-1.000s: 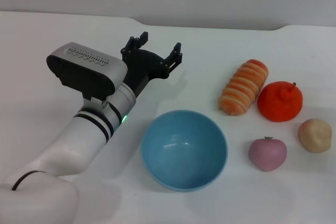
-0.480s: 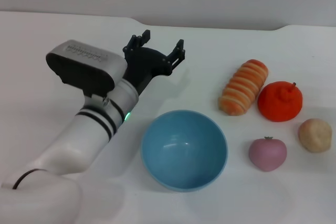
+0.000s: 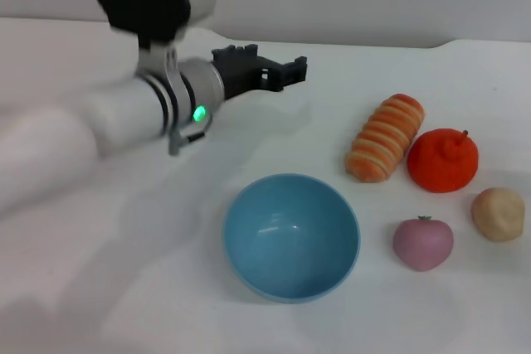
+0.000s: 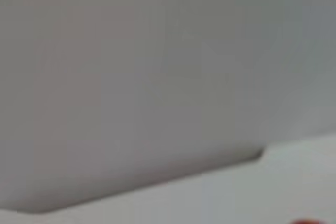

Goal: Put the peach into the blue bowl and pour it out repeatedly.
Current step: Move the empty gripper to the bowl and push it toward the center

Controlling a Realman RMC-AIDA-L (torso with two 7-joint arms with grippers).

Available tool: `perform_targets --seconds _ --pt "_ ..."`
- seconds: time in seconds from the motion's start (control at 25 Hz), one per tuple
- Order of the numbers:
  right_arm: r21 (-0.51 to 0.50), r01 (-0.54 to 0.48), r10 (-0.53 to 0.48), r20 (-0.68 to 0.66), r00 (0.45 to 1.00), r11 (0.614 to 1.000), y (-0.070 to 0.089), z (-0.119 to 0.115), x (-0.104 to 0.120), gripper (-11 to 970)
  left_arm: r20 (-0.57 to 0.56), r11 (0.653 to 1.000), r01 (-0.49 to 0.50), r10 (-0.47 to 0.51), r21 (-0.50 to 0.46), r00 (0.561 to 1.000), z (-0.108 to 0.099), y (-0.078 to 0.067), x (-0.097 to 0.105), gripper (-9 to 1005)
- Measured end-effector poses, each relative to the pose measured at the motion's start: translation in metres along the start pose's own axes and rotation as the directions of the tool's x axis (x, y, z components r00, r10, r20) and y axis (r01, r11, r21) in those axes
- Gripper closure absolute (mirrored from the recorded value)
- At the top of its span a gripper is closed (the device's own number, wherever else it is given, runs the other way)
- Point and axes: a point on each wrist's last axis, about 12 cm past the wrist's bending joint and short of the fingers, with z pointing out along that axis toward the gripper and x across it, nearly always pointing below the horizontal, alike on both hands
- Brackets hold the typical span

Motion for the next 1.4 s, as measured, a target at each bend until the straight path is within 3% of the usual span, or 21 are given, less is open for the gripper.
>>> perform_targets --seconds 0.24,0.4,0.64,0.76,0.84,1.12,1.4 --pt "0.0 -0.002 0.002 -0.001 1.0 1.0 0.0 -0.001 0.001 275 -0.186 0.995 -0.023 0.041 0.096 0.982 -0.019 0.021 -0.039 189" --pt "0.0 -0.002 0.002 -0.001 1.0 1.0 0.001 0.0 0.0 273 -0.295 0.985 -0.005 0.056 0.171 0.954 -0.036 0.036 -0.052 189" --pt "-0.001 0.0 0.0 0.001 1.0 1.0 0.0 0.001 0.0 274 -0.41 0.979 -0.053 0.131 0.196 0.903 -0.045 0.039 -0.047 190" --pt "-0.004 0.002 -0.002 0.003 1.0 1.0 0.001 0.002 -0.001 274 -0.494 0.973 -0.086 0.184 0.215 0.85 -0.045 0.034 -0.041 190" --pt "-0.006 0.002 -0.002 0.004 1.0 1.0 0.001 0.002 -0.002 274 -0.506 0.971 -0.088 0.192 0.221 0.841 -0.045 0.032 -0.04 190" --pt "-0.008 0.005 -0.005 0.007 1.0 1.0 0.001 0.004 -0.003 275 -0.528 0.974 -0.053 0.163 0.219 0.833 -0.045 0.03 -0.031 190" --pt "-0.011 0.006 -0.006 0.006 1.0 1.0 0.001 0.004 -0.003 273 -0.593 0.968 0.035 0.125 0.25 0.796 -0.034 0.023 -0.006 197"
